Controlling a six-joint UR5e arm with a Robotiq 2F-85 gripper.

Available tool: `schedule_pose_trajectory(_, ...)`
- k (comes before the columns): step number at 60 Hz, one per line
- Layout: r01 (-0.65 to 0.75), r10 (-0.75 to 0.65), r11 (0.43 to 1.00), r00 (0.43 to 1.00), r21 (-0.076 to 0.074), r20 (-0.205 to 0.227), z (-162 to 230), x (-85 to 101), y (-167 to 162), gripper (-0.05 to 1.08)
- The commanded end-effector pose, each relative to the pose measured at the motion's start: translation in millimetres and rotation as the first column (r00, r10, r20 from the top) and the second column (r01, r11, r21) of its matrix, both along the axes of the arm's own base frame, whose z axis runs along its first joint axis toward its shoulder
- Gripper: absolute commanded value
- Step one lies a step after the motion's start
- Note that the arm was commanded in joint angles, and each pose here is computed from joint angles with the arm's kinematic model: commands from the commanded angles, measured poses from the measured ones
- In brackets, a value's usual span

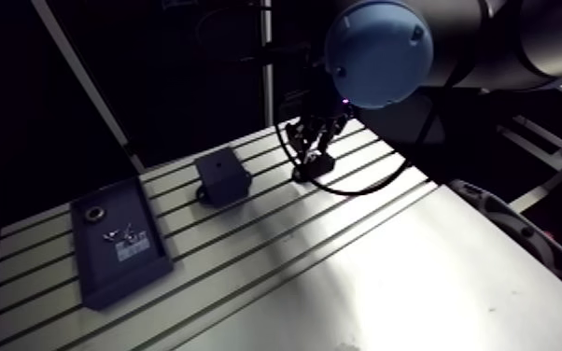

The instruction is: Pick up the M10 bolt and insert it into the hole until fully seated.

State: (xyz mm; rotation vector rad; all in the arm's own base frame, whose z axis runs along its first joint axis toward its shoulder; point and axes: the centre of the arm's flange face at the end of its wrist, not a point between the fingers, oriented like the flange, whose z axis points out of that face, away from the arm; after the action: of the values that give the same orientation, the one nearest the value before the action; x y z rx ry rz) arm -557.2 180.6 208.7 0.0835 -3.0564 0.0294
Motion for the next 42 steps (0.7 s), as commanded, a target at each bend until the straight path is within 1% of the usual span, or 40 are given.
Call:
schedule_pose_trajectory(1, 0.0, 0.0, 1.0, 1.0, 0.0, 0.001, -0.3, 0.2, -0.1, 0.48)
schedule_pose_trajectory(20, 0.003, -0.003, 1.0, 1.0, -0.001, 0.002, -1.2, 0.1, -0.1, 0.5)
schedule_pose_trajectory(27, 0.003, -0.003, 1.0, 1.0, -0.004, 0.007, -4.5, -0.1, 0.1, 0.5)
schedule_pose_trajectory(35, 0.003, -0.003, 1.0, 1.0, -0.003, 0.008, -4.8, -0.6, 0.5, 0.51)
schedule_pose_trajectory(42, 0.003, -0.003, 1.0, 1.0, 0.002, 0.011, -5.0, -0.2, 1.0, 0.51)
